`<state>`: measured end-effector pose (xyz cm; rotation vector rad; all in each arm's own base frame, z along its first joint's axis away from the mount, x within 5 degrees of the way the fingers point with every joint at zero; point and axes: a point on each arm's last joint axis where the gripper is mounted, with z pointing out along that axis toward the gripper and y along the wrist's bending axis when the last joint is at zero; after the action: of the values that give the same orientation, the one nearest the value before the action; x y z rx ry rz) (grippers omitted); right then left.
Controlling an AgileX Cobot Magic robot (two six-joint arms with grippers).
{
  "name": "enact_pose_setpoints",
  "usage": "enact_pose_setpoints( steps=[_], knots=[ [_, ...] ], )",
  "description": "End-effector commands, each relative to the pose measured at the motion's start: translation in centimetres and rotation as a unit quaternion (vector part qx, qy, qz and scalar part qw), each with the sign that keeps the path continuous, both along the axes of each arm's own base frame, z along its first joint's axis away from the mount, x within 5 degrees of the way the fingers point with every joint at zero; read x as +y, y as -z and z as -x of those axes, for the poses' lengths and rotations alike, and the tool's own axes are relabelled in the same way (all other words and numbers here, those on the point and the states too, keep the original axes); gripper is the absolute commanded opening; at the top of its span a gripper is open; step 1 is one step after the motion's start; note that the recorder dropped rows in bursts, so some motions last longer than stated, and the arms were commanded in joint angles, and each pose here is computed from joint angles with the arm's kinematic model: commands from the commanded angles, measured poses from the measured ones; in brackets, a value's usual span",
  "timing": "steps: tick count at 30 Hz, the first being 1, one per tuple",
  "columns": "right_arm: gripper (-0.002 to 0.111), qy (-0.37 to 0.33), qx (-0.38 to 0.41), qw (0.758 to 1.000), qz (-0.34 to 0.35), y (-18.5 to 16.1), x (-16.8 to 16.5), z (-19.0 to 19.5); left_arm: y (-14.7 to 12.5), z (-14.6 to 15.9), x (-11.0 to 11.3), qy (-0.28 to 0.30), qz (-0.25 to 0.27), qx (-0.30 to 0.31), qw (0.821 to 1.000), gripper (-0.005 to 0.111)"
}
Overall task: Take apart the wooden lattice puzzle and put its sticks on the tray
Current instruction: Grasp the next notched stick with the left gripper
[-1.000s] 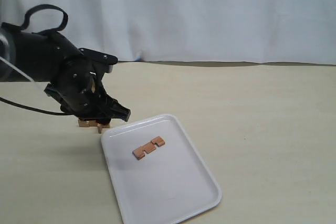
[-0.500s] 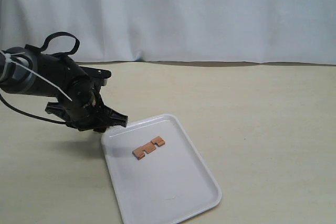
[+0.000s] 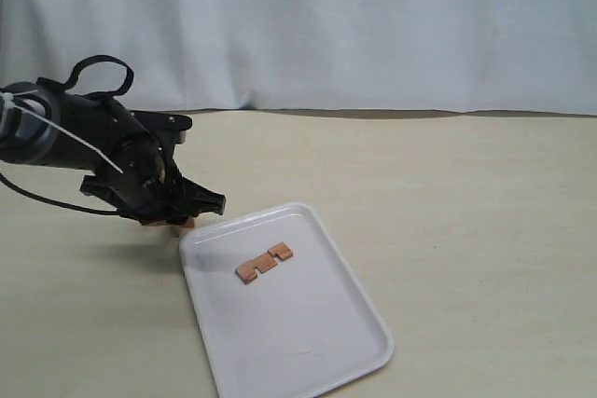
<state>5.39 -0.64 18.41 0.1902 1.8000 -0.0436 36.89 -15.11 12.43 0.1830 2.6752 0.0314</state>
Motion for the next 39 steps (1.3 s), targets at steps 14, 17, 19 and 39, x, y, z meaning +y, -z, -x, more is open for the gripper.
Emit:
enact_pose_setpoints(
  steps=[14,17,19,39],
  knots=[
    [0.004,-0.002,-0.005,1.000,-0.005,0.0,0.0,0.0,0.3,0.4,0.4,-0.030,-0.006,0.032,0.999,0.040],
    [0.004,-0.002,-0.005,1.000,-0.005,0.0,0.0,0.0,0.9,0.4,0.2,-0.034,0.002,0.036,0.999,0.040],
    [0.004,-0.002,-0.005,1.000,-0.005,0.0,0.0,0.0,1.4,0.4,0.1,-0.040,0.012,0.040,0.998,0.040],
    [0.004,-0.002,-0.005,1.000,-0.005,0.0,0.0,0.0,1.6,-0.1,-0.3,-0.028,0.027,0.018,0.999,0.016]
  ],
)
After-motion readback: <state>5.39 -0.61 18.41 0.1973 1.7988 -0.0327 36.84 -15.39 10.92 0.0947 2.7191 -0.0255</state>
